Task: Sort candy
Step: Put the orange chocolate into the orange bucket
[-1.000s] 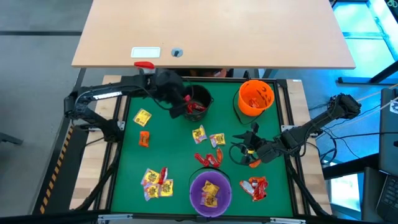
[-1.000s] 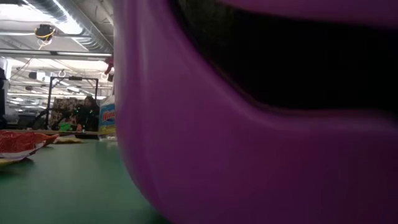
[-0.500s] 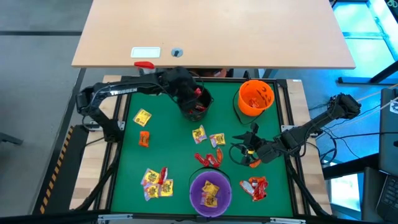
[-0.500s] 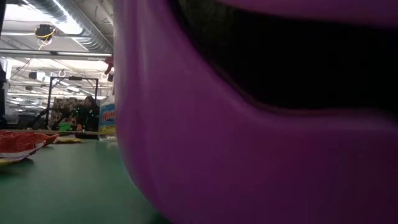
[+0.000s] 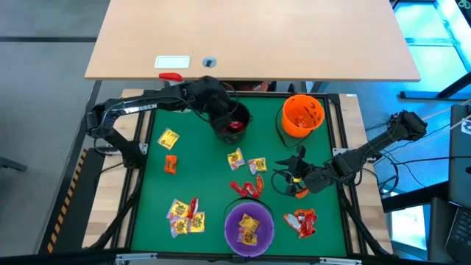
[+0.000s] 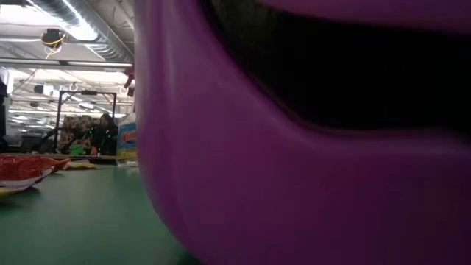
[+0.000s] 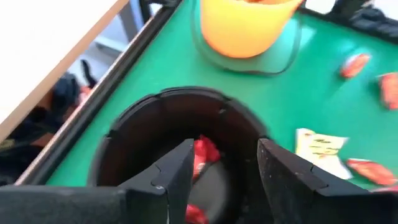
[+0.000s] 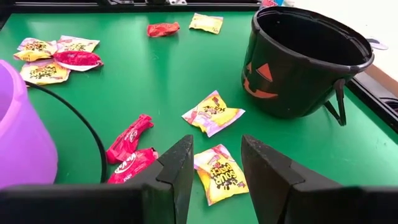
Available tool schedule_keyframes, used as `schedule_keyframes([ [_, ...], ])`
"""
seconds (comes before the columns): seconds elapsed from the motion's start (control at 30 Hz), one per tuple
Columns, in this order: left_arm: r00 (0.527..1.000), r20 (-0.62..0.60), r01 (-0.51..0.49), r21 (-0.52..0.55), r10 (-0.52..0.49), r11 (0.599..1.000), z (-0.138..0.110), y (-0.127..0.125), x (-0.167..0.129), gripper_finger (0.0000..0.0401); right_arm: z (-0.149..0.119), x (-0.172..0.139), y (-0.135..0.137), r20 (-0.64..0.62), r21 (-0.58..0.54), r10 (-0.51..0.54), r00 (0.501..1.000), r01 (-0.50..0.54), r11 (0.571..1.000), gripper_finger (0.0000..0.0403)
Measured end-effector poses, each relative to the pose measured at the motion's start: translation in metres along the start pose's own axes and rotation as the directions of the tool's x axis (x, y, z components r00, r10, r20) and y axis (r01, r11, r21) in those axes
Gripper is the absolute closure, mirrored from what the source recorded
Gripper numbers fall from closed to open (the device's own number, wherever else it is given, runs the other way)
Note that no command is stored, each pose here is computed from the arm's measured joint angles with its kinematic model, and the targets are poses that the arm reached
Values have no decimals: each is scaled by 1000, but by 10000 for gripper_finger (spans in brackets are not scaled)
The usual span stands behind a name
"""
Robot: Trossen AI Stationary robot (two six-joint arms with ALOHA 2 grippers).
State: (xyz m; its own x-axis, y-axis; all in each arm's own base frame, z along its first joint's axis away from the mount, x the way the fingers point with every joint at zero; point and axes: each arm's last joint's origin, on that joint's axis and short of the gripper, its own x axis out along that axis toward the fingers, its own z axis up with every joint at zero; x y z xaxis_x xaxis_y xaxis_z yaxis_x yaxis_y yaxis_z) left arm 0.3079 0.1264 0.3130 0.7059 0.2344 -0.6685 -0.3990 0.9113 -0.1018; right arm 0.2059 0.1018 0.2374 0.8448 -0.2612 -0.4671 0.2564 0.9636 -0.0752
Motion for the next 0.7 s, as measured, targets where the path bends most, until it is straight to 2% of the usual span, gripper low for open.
schedule_keyframes([
  [0.17, 999, 15, 50, 32, -51, 998, -1, -21, -18, 238, 0, 0, 1, -8, 23, 21, 1000, -21, 1000, 272],
  [0.3, 998, 38, 39, 67, -42, 997, -3, -38, -39, 238, 0, 0, 1, -15, 25, 38, 999, -37, 999, 272],
  [0.43, 999, 12, 40, 68, -41, 997, -12, -57, -56, 238, 0, 0, 1, -16, 44, 40, 999, -39, 998, 272],
  [0.53, 999, -28, 38, 63, -37, 997, -21, -76, -60, 238, -1, 0, 1, -19, 69, 48, 999, -47, 997, 272],
  [0.7, 999, -21, 29, 148, -26, 989, -34, -111, -65, 238, 0, 0, 1, -19, 97, 49, 999, -47, 994, 272],
])
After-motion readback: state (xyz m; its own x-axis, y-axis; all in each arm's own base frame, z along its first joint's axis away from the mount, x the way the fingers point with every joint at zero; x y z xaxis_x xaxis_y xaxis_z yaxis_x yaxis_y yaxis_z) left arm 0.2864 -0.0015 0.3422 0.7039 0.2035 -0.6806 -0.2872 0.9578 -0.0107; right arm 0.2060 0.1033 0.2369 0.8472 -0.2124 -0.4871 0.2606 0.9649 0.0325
